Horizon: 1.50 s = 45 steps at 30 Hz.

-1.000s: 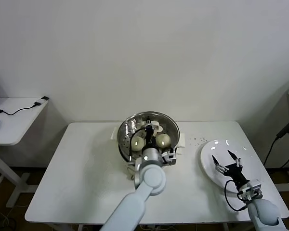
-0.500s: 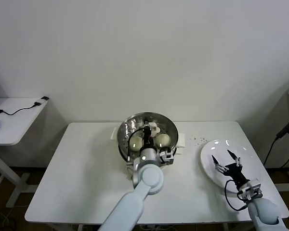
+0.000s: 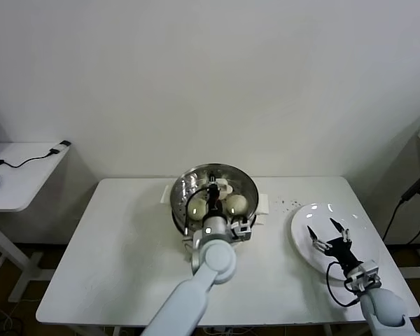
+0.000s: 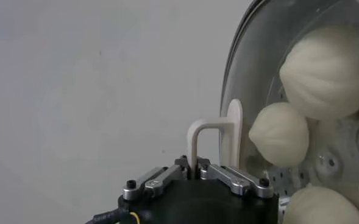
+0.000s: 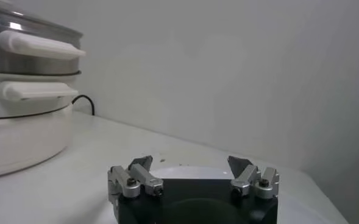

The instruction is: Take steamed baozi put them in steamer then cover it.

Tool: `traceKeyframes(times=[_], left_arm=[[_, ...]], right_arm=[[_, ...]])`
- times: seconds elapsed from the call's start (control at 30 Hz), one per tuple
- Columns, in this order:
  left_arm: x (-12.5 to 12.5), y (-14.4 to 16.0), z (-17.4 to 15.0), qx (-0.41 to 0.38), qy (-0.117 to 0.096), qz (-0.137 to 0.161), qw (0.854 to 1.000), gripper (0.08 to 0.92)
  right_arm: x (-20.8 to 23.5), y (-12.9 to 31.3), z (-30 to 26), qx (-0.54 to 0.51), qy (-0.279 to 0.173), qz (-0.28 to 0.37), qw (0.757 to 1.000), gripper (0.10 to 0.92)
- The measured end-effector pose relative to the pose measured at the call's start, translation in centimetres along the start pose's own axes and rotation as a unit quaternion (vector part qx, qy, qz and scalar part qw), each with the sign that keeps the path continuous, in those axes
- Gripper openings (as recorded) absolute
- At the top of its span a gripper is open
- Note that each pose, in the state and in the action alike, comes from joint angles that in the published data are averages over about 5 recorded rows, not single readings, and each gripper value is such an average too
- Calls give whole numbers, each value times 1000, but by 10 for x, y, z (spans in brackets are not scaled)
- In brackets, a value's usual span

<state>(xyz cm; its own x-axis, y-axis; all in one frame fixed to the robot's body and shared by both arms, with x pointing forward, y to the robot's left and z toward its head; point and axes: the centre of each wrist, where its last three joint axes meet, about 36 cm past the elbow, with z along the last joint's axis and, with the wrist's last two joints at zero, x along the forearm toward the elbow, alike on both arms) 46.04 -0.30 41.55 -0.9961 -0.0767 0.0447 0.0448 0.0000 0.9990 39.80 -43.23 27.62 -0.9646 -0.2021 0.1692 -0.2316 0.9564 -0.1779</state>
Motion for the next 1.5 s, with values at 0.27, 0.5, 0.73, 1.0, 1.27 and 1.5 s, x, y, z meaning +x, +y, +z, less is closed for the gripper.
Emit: traceKeyframes(times=[0.27, 0.5, 0.73, 1.0, 1.27, 1.5], left_arm=[[8, 7, 6, 1, -9, 8, 1000, 356], [18, 19, 16, 12, -16, 12, 1000, 555], [34, 29, 31, 28, -29, 16, 999, 752], [56, 36, 62, 67, -42, 18, 997, 822], [76, 40, 120, 132, -71, 13, 989, 823], [92, 37, 189, 252, -87, 15, 964, 823]], right_arm=[[-1, -3, -2, 3, -1, 0, 1000, 823], [-1, -5, -3, 5, 0, 0, 1000, 823], [-3, -8, -5, 6, 1, 1, 1000, 823], [-3, -9, -12, 10, 8, 5, 1000, 823], [1, -6, -23, 11, 20, 5, 1000, 823], [2, 8, -33, 0, 10, 7, 1000, 823]])
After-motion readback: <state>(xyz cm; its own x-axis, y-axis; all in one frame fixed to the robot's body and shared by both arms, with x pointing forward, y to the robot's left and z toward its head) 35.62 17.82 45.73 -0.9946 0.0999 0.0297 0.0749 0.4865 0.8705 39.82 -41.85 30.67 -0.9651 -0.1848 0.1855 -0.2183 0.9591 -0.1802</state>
